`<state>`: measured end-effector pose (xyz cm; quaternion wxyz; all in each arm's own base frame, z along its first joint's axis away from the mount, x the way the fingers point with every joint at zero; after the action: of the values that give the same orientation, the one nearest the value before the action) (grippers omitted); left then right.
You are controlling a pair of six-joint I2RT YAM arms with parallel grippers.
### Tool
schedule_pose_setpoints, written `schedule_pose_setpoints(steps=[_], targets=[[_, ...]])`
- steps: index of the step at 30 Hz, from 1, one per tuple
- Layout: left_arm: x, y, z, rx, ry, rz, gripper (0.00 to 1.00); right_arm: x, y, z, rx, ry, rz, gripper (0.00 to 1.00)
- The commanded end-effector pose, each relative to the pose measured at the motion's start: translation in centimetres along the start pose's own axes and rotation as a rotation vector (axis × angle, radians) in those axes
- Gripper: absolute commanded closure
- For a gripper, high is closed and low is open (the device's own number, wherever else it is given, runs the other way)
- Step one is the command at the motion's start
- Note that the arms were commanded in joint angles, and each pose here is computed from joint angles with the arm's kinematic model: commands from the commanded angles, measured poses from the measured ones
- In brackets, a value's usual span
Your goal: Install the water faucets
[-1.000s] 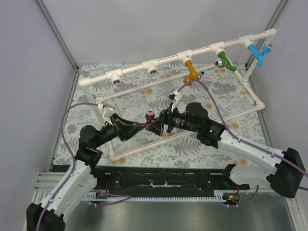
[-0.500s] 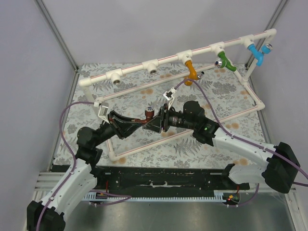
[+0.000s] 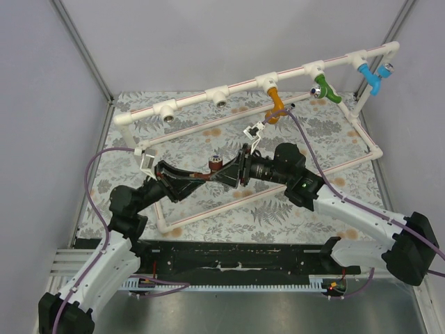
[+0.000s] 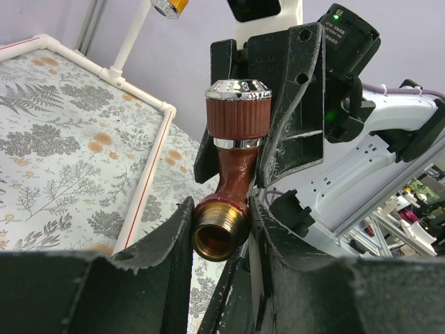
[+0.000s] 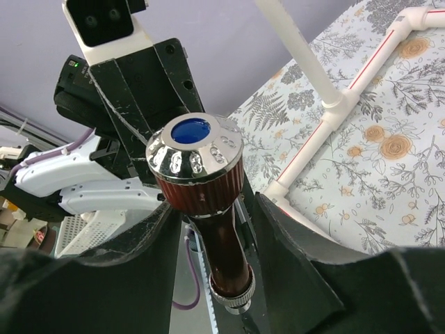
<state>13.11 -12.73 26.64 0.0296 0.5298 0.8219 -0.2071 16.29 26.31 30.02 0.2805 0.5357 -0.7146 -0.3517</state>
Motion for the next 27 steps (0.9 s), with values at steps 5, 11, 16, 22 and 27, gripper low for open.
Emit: schedule_pose_setpoints(steps=[5, 11, 16, 22, 27], targets=[[-0.2, -0.9, -1.2, -0.015, -0.026, 0.051, 0.98, 0.1, 2.2, -1.4, 0.059, -0.019, -0.099, 0.49], [-0.2, -1.0, -1.4, 0.000, -0.049, 0.051, 0.98, -0.3, 2.0, -1.2, 0.037, -0.011, -0.123, 0.50], [-0.2, -1.1, -1.5, 0.001, -0.054, 0.059, 0.98, -0.6, 1.7, -1.1, 0.028, -0.006, -0.126, 0.54], [-0.3, -1.0, -1.5, 0.005, -0.057, 0.057, 0.98, -0.9, 1.5, -1.1, 0.026, 0.011, -0.128, 0.60], [-0.5, -0.9, -1.7, -0.004, -0.057, 0.053, 0.98, -1.2, 1.4, -1.2, 0.042, 0.033, -0.126, 0.93]])
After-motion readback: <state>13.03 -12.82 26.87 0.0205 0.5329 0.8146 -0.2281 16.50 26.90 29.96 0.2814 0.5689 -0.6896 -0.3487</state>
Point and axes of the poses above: each gripper's point midway between its finger pads, its own x axis back along the fingers, its own y axis along the line the jaws close on, z = x × y, the point moved 10 cm from there along x, back along the fingers, and after that the axes turned 14 degrees about -x, right-handed, at the moved point
